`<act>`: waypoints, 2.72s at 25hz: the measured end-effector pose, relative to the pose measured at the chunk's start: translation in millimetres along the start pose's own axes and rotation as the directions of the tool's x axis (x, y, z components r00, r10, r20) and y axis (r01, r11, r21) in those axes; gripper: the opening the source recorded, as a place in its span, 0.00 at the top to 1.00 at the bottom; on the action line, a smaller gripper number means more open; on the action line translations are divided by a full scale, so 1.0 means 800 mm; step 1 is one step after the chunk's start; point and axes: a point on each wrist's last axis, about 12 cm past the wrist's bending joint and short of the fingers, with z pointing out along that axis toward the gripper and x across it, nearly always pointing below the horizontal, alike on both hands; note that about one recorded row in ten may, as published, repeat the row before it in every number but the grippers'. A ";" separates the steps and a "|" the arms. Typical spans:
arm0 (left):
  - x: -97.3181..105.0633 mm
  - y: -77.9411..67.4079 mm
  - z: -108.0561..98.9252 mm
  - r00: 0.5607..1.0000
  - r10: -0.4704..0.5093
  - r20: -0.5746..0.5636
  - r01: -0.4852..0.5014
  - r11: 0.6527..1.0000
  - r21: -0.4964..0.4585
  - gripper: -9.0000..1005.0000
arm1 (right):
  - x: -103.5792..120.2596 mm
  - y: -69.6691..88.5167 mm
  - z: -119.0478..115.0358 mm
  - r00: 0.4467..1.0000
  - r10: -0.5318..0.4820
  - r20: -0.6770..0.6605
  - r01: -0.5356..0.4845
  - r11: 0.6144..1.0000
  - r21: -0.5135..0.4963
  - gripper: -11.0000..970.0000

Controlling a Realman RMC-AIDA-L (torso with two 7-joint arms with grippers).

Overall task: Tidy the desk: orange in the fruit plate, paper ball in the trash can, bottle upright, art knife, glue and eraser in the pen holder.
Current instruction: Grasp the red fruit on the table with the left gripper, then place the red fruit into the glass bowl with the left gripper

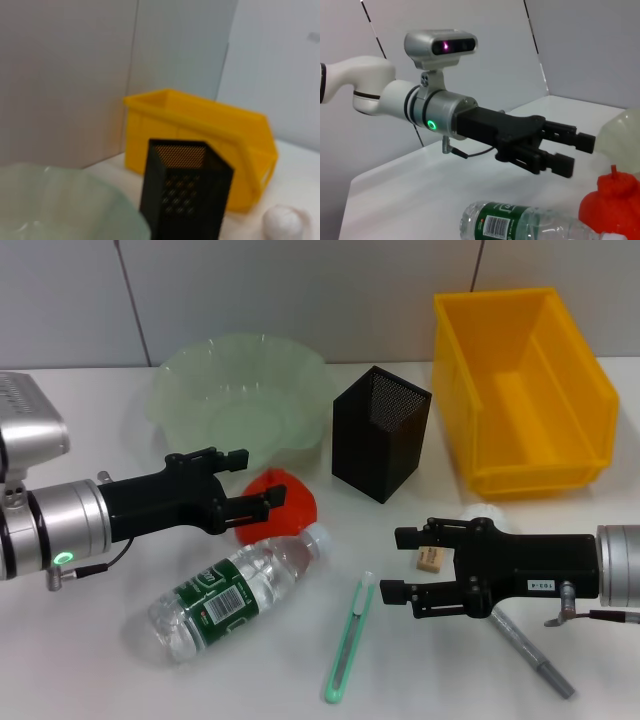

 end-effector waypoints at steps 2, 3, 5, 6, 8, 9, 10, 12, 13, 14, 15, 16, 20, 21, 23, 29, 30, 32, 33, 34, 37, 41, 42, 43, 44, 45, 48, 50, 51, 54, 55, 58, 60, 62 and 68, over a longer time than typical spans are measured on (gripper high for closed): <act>0.003 0.002 0.004 1.000 0.007 -0.023 -0.008 1.000 -0.024 0.22 | 0.000 0.000 0.000 1.000 0.000 0.000 0.000 1.000 0.000 0.15; 0.003 0.002 0.005 1.000 0.009 -0.029 -0.010 1.000 -0.028 0.22 | 0.000 0.000 0.000 1.000 0.000 0.000 0.000 1.000 0.001 0.15; 0.006 0.002 0.009 0.999 0.017 -0.051 -0.019 0.999 -0.041 0.22 | 0.000 0.000 0.000 1.000 0.000 0.002 0.000 1.000 0.002 0.15; 0.008 0.003 0.012 0.997 0.023 -0.068 -0.027 0.998 -0.051 0.22 | 0.000 0.000 0.000 1.000 -0.001 0.003 0.001 1.000 0.002 0.15; 0.009 0.003 0.013 0.997 0.024 -0.071 -0.028 0.998 -0.055 0.22 | 0.000 0.000 0.000 1.000 -0.001 0.003 0.001 1.000 0.004 0.15; 0.009 0.004 0.013 0.997 0.025 -0.075 -0.030 0.998 -0.061 0.22 | 0.000 -0.001 0.000 1.000 -0.001 0.003 0.001 1.000 0.004 0.15; 0.009 0.005 0.014 0.997 0.025 -0.077 -0.031 0.997 -0.069 0.22 | 0.000 -0.001 0.000 1.000 -0.001 0.003 0.001 1.000 0.004 0.15; 0.009 0.006 0.014 0.996 0.025 -0.080 -0.031 0.996 -0.080 0.22 | 0.000 -0.001 0.000 1.000 -0.002 0.002 0.002 1.000 0.006 0.15; 0.009 0.006 0.015 0.996 0.024 -0.081 -0.030 0.996 -0.081 0.22 | 0.000 -0.001 0.000 1.000 -0.002 0.002 0.002 1.000 0.008 0.15; 0.009 0.006 0.017 0.996 0.021 -0.083 -0.028 0.996 -0.080 0.22 | 0.000 -0.001 0.000 1.000 -0.001 0.001 0.001 1.000 0.009 0.15; 0.010 0.006 0.017 0.996 0.019 -0.084 -0.026 0.997 -0.079 0.22 | 0.000 -0.001 0.000 1.000 -0.002 0.000 0.002 1.000 0.009 0.15; 0.011 0.005 0.020 0.996 0.015 -0.086 -0.021 0.997 -0.076 0.22 | 0.000 -0.001 0.000 1.000 -0.002 -0.001 0.002 1.000 0.009 0.15; 0.011 0.004 0.022 0.996 0.019 -0.089 -0.026 0.997 -0.072 0.22 | 0.000 -0.001 0.000 1.000 -0.002 0.000 0.002 1.000 0.009 0.15; 0.012 0.004 0.023 0.996 0.022 -0.091 -0.028 0.997 -0.069 0.22 | 0.000 -0.001 0.000 1.000 -0.003 0.001 0.003 1.000 0.010 0.15; 0.013 0.003 0.025 0.996 0.021 -0.092 -0.027 0.998 -0.065 0.22 | 0.000 -0.001 0.000 1.000 -0.003 0.001 0.003 1.000 0.010 0.15; 0.013 0.003 0.027 0.995 0.029 -0.096 -0.035 0.997 -0.067 0.22 | 0.000 -0.001 0.000 1.000 -0.002 0.001 0.002 1.000 0.010 0.15; 0.013 0.003 0.027 0.995 0.031 -0.097 -0.038 0.997 -0.068 0.23 | 0.000 -0.001 0.000 1.000 -0.002 0.001 0.002 1.000 0.010 0.15; 0.013 0.003 0.028 0.995 0.033 -0.098 -0.040 0.997 -0.071 0.26 | 0.000 -0.001 0.000 1.000 -0.002 0.002 0.002 1.000 0.010 0.15; 0.014 0.004 0.028 0.994 0.033 -0.100 -0.040 0.996 -0.075 0.27 | 0.000 -0.001 0.000 1.000 -0.002 0.002 0.002 1.000 0.010 0.15; 0.014 0.004 0.028 0.994 0.033 -0.100 -0.040 0.996 -0.075 0.28 | 0.000 -0.001 0.000 1.000 -0.002 0.002 0.002 1.000 0.011 0.15; 0.013 0.005 0.029 0.994 0.040 -0.102 -0.049 0.996 -0.081 0.31 | 0.000 -0.001 0.000 1.000 -0.002 0.002 0.002 1.000 0.010 0.15; 0.013 0.005 0.029 0.993 0.055 -0.105 -0.064 0.995 -0.079 0.39 | 0.000 -0.001 0.000 1.000 -0.002 0.002 0.002 1.000 0.010 0.15; 0.013 0.005 0.029 0.993 0.055 -0.105 -0.064 0.995 -0.079 0.43 | 0.000 -0.001 0.000 1.000 -0.002 0.002 0.002 1.000 0.010 0.15; 0.013 0.005 0.029 0.993 0.056 -0.105 -0.064 0.995 -0.079 0.46 | 0.000 -0.001 0.000 1.000 -0.002 0.002 0.002 1.000 0.010 0.15; 0.013 0.005 0.029 0.993 0.056 -0.105 -0.064 0.995 -0.079 0.50 | 0.000 -0.001 0.000 1.000 -0.002 0.001 0.002 1.000 0.010 0.15; 0.013 0.005 0.029 0.993 0.056 -0.105 -0.064 0.995 -0.079 0.54 | 0.000 -0.001 0.000 1.000 -0.002 0.001 0.002 1.000 0.010 0.15; 0.013 0.005 0.030 0.993 0.049 -0.104 -0.057 0.995 -0.079 0.67 | 0.001 -0.001 0.000 1.000 0.000 0.000 0.000 1.000 0.010 0.15; 0.013 0.005 0.030 0.993 0.048 -0.104 -0.056 0.995 -0.079 0.76 | 0.001 -0.001 0.000 1.000 0.000 -0.001 0.000 1.000 0.010 0.15; 0.013 0.005 0.030 0.994 0.043 -0.102 -0.051 0.996 -0.079 0.80 | 0.002 -0.001 -0.001 1.000 0.001 -0.001 -0.001 1.000 0.011 0.15; 0.013 0.004 0.030 0.996 0.031 -0.089 -0.038 0.996 -0.081 0.85 | 0.002 0.000 -0.001 1.000 0.002 -0.001 -0.002 1.000 0.011 0.15; 0.013 0.004 0.030 0.996 0.031 -0.089 -0.038 0.996 -0.081 0.87 | 0.002 0.000 -0.001 1.000 0.002 -0.001 -0.002 1.000 0.011 0.15; 0.012 0.005 0.022 0.999 0.003 -0.047 -0.007 0.997 -0.083 0.93 | 0.003 0.000 -0.001 1.000 0.002 -0.002 -0.002 1.000 0.010 0.15; 0.011 0.003 0.017 1.000 -0.006 -0.017 0.004 0.998 -0.070 0.94 | 0.003 0.000 -0.001 1.000 0.002 -0.003 -0.002 1.000 0.010 0.15; 0.009 0.002 0.008 1.000 -0.014 0.025 0.016 0.998 -0.064 0.95 | 0.003 0.000 -0.001 1.000 0.002 -0.003 -0.002 1.000 0.009 0.15; -0.003 -0.001 -0.011 0.987 -0.012 0.157 0.022 0.998 -0.058 0.95 | 0.003 0.000 0.000 1.000 0.003 -0.002 -0.003 1.000 0.009 0.15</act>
